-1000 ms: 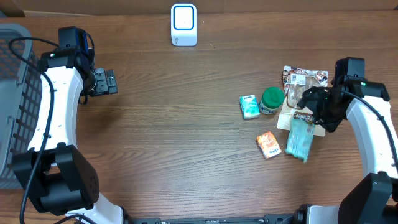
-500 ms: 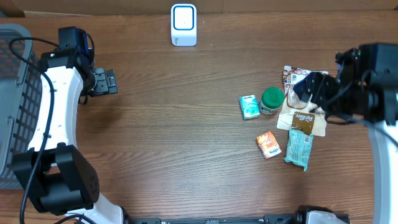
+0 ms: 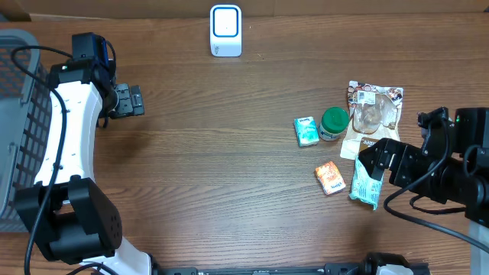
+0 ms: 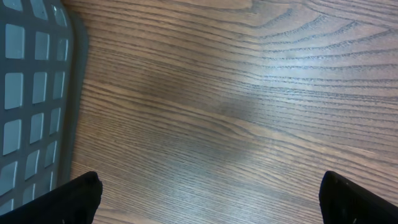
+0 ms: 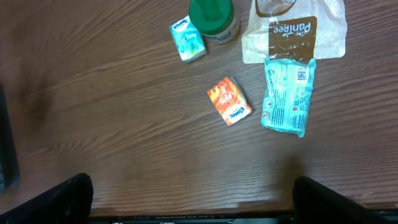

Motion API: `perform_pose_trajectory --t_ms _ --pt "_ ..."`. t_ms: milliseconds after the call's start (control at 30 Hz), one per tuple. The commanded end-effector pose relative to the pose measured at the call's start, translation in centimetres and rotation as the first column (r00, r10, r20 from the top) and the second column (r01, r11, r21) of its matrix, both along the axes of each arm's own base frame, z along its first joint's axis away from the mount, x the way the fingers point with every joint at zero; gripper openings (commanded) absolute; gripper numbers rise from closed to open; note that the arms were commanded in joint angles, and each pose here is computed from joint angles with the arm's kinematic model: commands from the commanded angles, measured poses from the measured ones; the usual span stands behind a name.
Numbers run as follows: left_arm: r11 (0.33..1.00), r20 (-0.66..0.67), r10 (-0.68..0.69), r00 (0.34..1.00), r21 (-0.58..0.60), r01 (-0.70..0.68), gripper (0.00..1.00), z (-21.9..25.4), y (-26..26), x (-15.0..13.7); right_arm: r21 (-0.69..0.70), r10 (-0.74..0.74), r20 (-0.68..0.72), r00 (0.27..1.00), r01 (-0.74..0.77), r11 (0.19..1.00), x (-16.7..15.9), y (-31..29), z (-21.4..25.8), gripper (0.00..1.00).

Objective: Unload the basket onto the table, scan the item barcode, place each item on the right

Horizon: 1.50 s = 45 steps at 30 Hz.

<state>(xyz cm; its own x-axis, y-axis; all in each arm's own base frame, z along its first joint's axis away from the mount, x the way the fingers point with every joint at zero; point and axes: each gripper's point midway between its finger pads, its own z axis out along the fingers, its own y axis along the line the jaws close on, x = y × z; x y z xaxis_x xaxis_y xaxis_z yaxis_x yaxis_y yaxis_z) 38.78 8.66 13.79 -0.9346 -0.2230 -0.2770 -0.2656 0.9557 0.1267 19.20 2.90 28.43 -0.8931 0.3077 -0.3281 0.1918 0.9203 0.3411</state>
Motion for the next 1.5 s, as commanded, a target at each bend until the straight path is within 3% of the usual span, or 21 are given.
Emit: perform_pose_trajectory --t_ms 0,267,433,533,700,867,1000,1233,1333,1467 --pt "1.0 0.006 0.007 1.0 0.003 -0.007 1.0 0.2 0.2 0.1 0.003 0.013 0.019 1.0 -0.013 1.0 0.3 0.2 0.6 1.0" --pt "1.0 0.006 0.007 1.0 0.003 -0.007 1.0 0.2 0.2 0.1 0.009 0.014 -0.036 0.999 -0.013 1.0 1.3 0.1 -0.4 1.0" --pt "1.0 0.006 0.007 1.0 0.003 -0.007 1.0 0.2 0.2 0.1 0.002 0.013 0.002 1.0 -0.013 1.0 0.8 0.1 0.1 1.0" --pt "1.0 0.006 0.007 1.0 0.003 -0.007 1.0 0.2 0.2 0.1 -0.022 0.055 0.083 0.995 -0.053 0.998 -0.7 0.8 1.4 1.0" --pt "1.0 0.006 0.007 1.0 0.003 -0.007 1.0 0.2 0.2 0.1 -0.172 0.091 0.249 0.964 -0.049 0.984 -1.0 -0.1 2.6 1.0" --pt "1.0 0.006 0.007 1.0 0.003 -0.007 1.0 0.2 0.2 0.1 -0.21 0.076 0.517 0.852 0.041 0.977 2.0 -0.7 3.6 1.0" --pt "1.0 0.006 0.008 1.0 0.002 -0.008 1.0 0.1 0.2 0.1 -0.175 0.058 0.738 0.672 0.107 0.979 4.3 -0.7 3.7 1.0" --pt "1.0 0.006 0.007 1.0 0.002 -0.007 0.99 0.1 0.2 0.1 -0.114 0.036 0.892 0.45 0.146 0.983 4.6 -0.6 2.2 1.0" --pt "1.0 0.006 0.007 1.0 0.003 -0.007 0.99 0.2 0.2 0.1 -0.1 0.035 0.916 0.4 0.145 0.984 4.5 -0.5 0.5 1.0" --pt "1.0 0.006 0.008 1.0 0.002 -0.008 1.0 0.1 0.2 0.1 -0.104 0.034 0.91 0.412 0.15 0.983 4.4 -0.5 -2.2 1.0"
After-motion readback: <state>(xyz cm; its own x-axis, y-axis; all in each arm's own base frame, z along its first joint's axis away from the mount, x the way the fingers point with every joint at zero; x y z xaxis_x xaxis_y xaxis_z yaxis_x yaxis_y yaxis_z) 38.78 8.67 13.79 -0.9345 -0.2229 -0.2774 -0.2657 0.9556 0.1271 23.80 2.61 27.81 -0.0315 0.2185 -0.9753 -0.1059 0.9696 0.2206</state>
